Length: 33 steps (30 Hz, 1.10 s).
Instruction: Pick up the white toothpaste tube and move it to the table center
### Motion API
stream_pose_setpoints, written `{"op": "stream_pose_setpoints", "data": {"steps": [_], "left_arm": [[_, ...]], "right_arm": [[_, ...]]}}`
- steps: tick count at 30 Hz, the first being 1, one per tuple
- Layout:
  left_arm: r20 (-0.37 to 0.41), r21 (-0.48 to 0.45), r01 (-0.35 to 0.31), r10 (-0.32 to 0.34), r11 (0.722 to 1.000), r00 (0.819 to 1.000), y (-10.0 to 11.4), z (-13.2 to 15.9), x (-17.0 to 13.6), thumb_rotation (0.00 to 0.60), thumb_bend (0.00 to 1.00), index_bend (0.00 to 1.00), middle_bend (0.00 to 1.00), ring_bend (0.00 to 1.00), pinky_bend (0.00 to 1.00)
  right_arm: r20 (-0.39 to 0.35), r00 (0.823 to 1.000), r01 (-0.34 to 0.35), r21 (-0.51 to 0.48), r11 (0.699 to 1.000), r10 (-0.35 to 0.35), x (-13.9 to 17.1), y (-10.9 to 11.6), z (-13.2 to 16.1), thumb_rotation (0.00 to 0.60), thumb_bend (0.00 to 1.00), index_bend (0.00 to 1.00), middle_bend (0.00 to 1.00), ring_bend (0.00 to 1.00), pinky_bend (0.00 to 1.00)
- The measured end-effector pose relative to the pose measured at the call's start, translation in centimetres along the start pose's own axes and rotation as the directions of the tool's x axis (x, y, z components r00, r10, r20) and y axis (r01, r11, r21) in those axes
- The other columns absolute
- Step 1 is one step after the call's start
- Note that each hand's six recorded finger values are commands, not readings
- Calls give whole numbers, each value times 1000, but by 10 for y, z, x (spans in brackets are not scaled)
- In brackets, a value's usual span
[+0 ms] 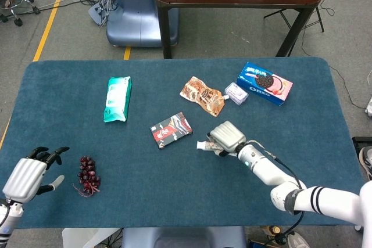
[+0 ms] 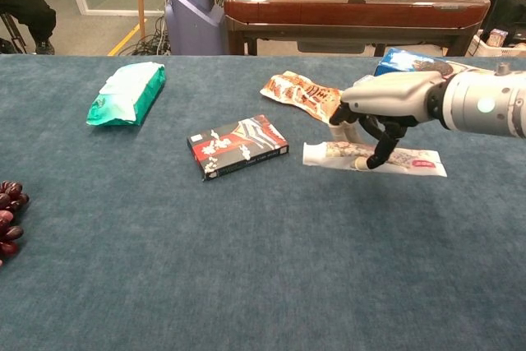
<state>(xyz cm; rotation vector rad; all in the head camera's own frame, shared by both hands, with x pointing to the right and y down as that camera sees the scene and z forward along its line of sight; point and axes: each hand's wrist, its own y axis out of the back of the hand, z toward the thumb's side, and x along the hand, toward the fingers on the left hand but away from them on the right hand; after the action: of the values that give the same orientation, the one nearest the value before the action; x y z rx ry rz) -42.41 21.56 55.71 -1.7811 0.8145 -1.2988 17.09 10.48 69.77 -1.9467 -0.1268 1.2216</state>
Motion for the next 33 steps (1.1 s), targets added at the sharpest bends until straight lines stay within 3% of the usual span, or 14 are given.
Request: {"op": "stream_pose_setpoints", "data": {"steps": [6, 9, 13, 16, 18, 24, 28, 33], "left_arm": [[147, 29, 69, -72, 997, 987, 3, 24, 27, 600, 227, 122, 485, 451, 199], [214, 51, 116, -125, 992, 969, 2, 36, 41, 600, 227, 98, 497, 464, 199], [297, 104, 187, -210, 977, 932, -4, 55, 57, 600, 227, 65, 503, 475, 199], [340, 143, 220, -256, 965, 905, -7, 67, 65, 600, 227, 54, 505, 480, 199], [345, 149, 223, -262, 963, 901, -8, 69, 66, 600, 227, 51, 507, 482, 199], [446, 271, 252, -353, 929, 823, -17, 114, 83, 600, 227, 53, 509, 485, 199], [479, 326, 254, -391, 911, 786, -24, 136, 88, 600, 227, 52, 509, 485, 199], [504, 352, 255, -412, 900, 759, -31, 155, 94, 600, 226, 52, 509, 485, 198]], "right_arm": [[-151, 988, -17, 83, 996, 29, 1, 31, 34, 600, 870, 792, 735, 673, 412], [-212, 975, -33, 135, 990, 61, 0, 44, 50, 600, 878, 794, 738, 674, 412], [-261, 960, -46, 209, 977, 101, -3, 60, 66, 600, 886, 795, 738, 677, 412], [-279, 953, -44, 246, 968, 114, -7, 69, 75, 600, 891, 801, 743, 680, 412], [-284, 951, -44, 260, 965, 120, -9, 72, 79, 600, 893, 805, 746, 681, 412], [-283, 948, -58, 301, 952, 147, -20, 77, 90, 600, 918, 820, 757, 689, 412], [-282, 944, -60, 360, 931, 170, -25, 82, 98, 600, 925, 827, 761, 693, 412], [-273, 942, -72, 407, 911, 197, -30, 87, 108, 600, 945, 828, 762, 698, 412]]}}
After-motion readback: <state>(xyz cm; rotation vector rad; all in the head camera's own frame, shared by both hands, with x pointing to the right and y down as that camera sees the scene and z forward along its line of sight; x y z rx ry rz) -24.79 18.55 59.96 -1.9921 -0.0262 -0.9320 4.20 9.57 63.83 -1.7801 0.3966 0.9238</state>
